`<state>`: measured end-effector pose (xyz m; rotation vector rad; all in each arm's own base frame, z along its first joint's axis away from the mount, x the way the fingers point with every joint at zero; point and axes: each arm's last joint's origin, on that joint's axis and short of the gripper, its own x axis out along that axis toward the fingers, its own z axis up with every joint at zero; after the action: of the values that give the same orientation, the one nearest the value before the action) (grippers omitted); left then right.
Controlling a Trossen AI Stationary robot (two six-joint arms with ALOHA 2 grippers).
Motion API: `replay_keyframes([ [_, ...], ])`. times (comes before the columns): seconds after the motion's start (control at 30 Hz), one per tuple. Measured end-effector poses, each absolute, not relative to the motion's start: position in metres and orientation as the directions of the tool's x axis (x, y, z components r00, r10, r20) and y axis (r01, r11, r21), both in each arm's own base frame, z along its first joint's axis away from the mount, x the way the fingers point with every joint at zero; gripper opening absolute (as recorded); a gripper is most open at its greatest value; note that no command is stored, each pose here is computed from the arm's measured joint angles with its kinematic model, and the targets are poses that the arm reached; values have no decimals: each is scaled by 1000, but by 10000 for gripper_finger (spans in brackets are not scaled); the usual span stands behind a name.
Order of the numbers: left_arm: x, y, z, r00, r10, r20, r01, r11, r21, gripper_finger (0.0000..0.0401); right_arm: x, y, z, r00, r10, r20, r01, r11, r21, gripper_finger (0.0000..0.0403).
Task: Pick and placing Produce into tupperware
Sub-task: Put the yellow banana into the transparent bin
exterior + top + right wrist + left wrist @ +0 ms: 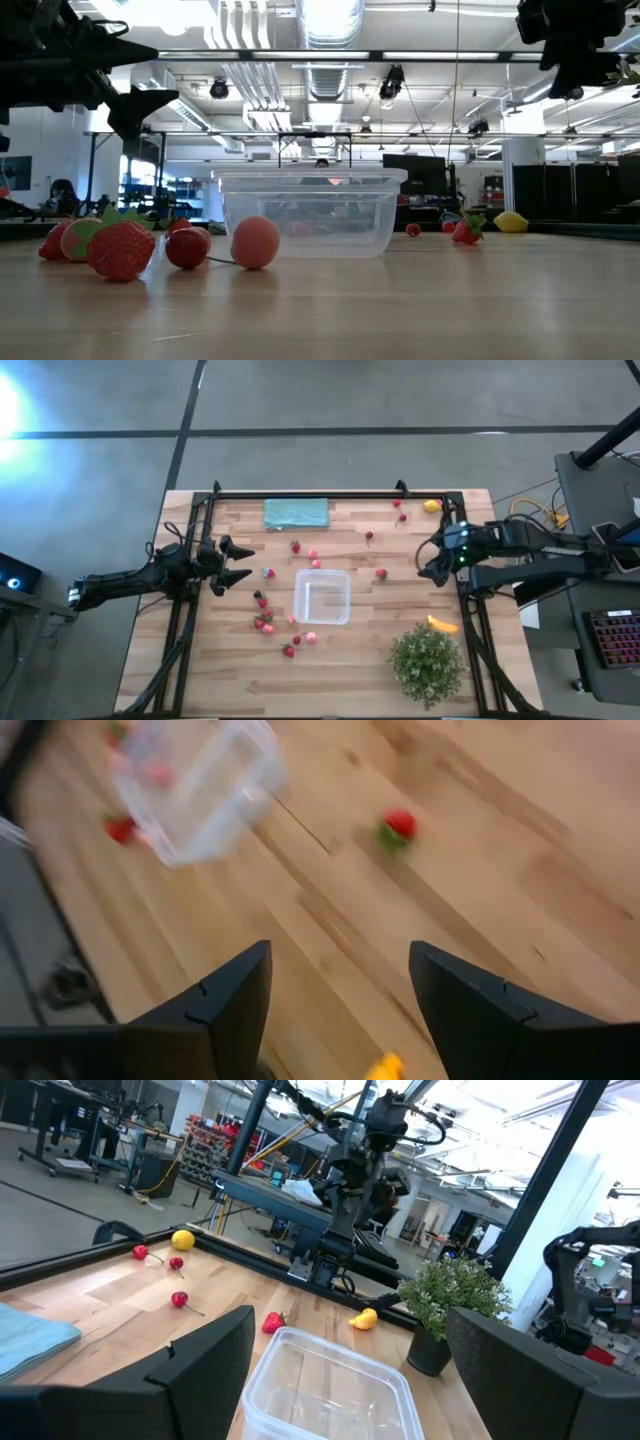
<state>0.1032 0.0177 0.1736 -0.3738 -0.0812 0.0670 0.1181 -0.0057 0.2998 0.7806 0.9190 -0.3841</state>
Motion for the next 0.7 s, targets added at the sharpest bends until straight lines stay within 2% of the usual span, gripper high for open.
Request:
replay_keyframes([
  [0.23, 103, 18, 174, 995, 80, 67, -50, 929, -367, 314, 127, 2, 296, 305, 204, -930, 637, 682, 359, 228],
  [0.47, 103, 18, 174, 995, 80, 67, -50, 929, -367, 314, 126, 19, 279, 21, 330, -944, 673, 694, 258, 228],
  [0.57, 103, 18, 174, 995, 80, 67, -50, 929, -367, 314, 124, 28, 272, -52, 349, -936, 686, 694, 220, 228],
  [0.7, 103, 18, 174, 995, 80, 67, -50, 929, -367, 314, 124, 41, 268, -91, 320, -943, 664, 725, 182, 228],
])
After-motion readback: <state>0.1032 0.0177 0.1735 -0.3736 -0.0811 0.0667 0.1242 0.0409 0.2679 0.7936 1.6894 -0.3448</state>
